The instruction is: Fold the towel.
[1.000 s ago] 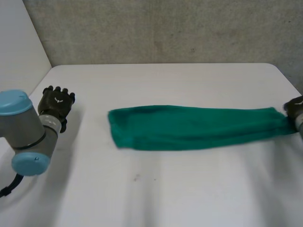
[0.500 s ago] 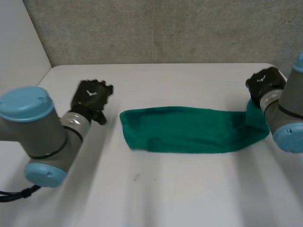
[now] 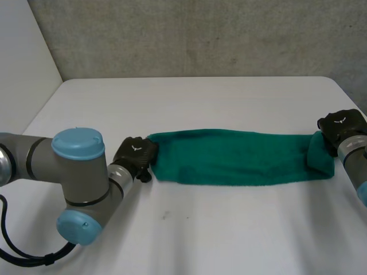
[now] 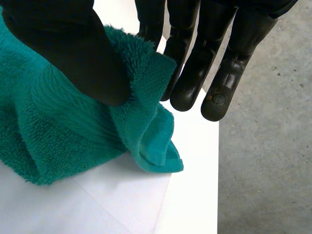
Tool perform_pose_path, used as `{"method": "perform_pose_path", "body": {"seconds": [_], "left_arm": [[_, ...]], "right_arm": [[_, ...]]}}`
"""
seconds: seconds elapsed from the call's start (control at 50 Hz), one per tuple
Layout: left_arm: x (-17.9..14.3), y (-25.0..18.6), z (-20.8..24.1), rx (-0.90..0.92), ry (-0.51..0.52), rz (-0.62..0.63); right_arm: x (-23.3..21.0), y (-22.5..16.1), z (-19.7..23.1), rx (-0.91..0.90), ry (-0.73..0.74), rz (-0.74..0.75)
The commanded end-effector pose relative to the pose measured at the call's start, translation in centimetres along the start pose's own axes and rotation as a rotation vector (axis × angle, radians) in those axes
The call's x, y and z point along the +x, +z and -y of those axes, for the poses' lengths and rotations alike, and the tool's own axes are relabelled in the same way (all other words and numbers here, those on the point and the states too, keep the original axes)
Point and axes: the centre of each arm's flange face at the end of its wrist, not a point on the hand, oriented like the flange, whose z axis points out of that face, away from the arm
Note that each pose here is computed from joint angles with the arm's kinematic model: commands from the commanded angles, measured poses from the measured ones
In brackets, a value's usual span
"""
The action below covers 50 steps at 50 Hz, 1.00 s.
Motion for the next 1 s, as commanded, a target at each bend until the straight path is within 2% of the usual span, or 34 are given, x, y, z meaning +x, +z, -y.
{"method": "perform_pose_path", "body": {"seconds": [0.02, 0.16, 0.32, 0.7, 0.78, 0.9, 1.0], "left_arm": [[0.3, 0.4, -0.3, 0.001, -0.001, -0.006], [0.9, 0.5, -0.2, 0.009, -0.001, -0.027], [1.8, 0.6, 0.3, 0.039, -0.023, -0.122], [2.1, 2.3, -0.6, 0.025, -0.017, -0.124], [1.7, 1.8, -0.6, 0.007, -0.007, -0.100], [-0.2, -0.8, 1.1, -0.021, 0.047, 0.032], [-0.9, -2.7, 0.7, -0.055, 0.085, 0.089]], "right_arm": [[-0.1, -0.1, -0.1, -0.005, -0.002, 0.001], [-0.4, -0.1, -0.3, -0.001, -0.002, 0.001], [-0.6, -0.2, -0.4, -0.001, -0.004, 0.007], [-0.9, -0.2, -0.4, 0.000, -0.007, 0.012], [-0.8, -0.1, -0.5, -0.004, -0.005, 0.006], [-0.6, -0.1, -0.6, -0.007, -0.007, 0.000], [-0.7, -0.1, -0.6, -0.009, -0.011, 0.000]]}}
